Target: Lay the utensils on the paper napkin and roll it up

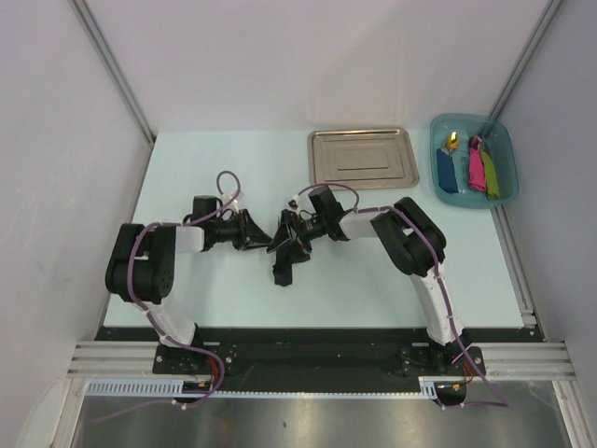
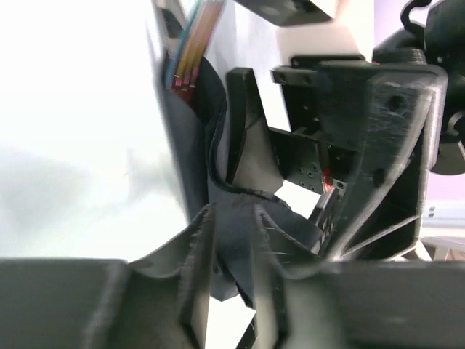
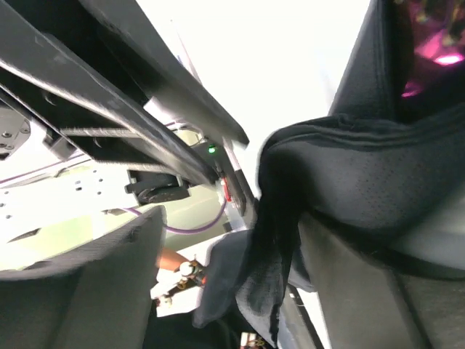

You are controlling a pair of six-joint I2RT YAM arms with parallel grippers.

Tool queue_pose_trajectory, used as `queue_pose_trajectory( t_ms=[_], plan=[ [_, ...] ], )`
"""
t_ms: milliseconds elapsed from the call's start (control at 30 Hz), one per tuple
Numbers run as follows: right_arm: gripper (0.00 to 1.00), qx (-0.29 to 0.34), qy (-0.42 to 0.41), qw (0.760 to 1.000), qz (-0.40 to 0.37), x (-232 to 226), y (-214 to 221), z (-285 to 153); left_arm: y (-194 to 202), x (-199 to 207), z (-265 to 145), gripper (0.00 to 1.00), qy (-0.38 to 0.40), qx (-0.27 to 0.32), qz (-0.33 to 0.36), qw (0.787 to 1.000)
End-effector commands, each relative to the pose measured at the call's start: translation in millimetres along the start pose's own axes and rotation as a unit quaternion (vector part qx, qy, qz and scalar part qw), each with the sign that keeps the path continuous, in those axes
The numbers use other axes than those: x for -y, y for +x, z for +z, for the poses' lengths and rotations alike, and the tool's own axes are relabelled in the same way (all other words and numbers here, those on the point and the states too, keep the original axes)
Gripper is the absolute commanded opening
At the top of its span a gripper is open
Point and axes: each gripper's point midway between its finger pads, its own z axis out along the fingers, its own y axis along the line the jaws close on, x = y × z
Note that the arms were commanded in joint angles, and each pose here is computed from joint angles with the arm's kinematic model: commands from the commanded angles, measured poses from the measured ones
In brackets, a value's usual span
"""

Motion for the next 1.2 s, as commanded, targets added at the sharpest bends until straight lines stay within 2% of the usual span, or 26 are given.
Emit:
queue_pose_trajectory(
  t_ms=[0, 33, 133, 167, 300, 433, 533, 567, 667, 700, 733, 767, 800, 833, 900, 967, 1000, 1167],
  plan=[
    [0.90, 0.054, 0.073, 0.996, 0.013, 47, -12, 7, -12, 8, -26, 0.37, -0.005, 0.020, 0.027, 0.999],
    [0.91, 0.055, 0.069, 0.996, 0.009, 44, -13, 8, -11, 7, -31, 0.49, -0.007, 0.023, 0.024, 0.999],
    [0.93, 0.052, 0.068, 0.996, 0.008, 41, -13, 10, 0, 3, -41, 0.61, -0.016, 0.022, 0.015, 1.000],
    [0.99, 0.052, 0.068, 0.996, 0.007, 40, -13, 11, -1, -2, -47, 0.62, -0.020, 0.031, 0.007, 0.999],
    [1.00, 0.052, 0.075, 0.996, 0.011, 42, -13, 12, -3, -6, -72, 0.63, -0.026, 0.069, -0.010, 0.997],
    [1.00, 0.046, 0.081, 0.996, 0.015, 44, -11, 13, -7, 13, -95, 0.63, -0.027, 0.102, 0.080, 0.991],
    [1.00, 0.043, 0.089, 0.995, 0.014, 43, -10, 14, -6, 32, -111, 0.67, -0.034, 0.111, 0.203, 0.972],
    [1.00, 0.042, 0.091, 0.995, 0.014, 43, -10, 14, -7, 41, -117, 0.68, -0.037, 0.119, 0.245, 0.961],
    [1.00, 0.041, 0.094, 0.995, 0.015, 44, -9, 15, 3, 40, -125, 0.69, -0.061, 0.095, 0.352, 0.929],
    [1.00, 0.038, 0.096, 0.995, 0.018, 45, -8, 15, 13, 44, -125, 0.69, -0.067, 0.074, 0.424, 0.900],
    [1.00, 0.036, 0.095, 0.995, 0.015, 42, -9, 15, 13, 44, -126, 0.69, -0.087, 0.066, 0.465, 0.878],
    [1.00, 0.031, 0.099, 0.995, 0.011, 44, -8, 16, 14, 47, -126, 0.68, -0.094, 0.053, 0.528, 0.842],
    [1.00, 0.025, 0.109, 0.994, 0.021, 48, -4, 15, 23, 67, -119, 0.67, -0.082, 0.048, 0.581, 0.808],
    [1.00, 0.023, 0.109, 0.994, 0.018, 47, -4, 16, 19, 64, -118, 0.66, -0.117, 0.047, 0.605, 0.787],
    [1.00, 0.022, 0.111, 0.993, 0.017, 48, -3, 17, 42, 82, -99, 0.66, -0.087, 0.020, 0.671, 0.736],
    [1.00, 0.023, 0.112, 0.993, 0.018, 47, -3, 17, 47, 89, -90, 0.66, -0.096, 0.021, 0.700, 0.707],
    [1.00, 0.023, 0.113, 0.993, 0.017, 48, -3, 18, 59, 98, -80, 0.66, -0.076, 0.013, 0.715, 0.695],
    [1.00, 0.021, 0.115, 0.993, 0.015, 47, -4, 19, 69, 106, -49, 0.61, -0.079, -0.005, 0.735, 0.674]
  ],
)
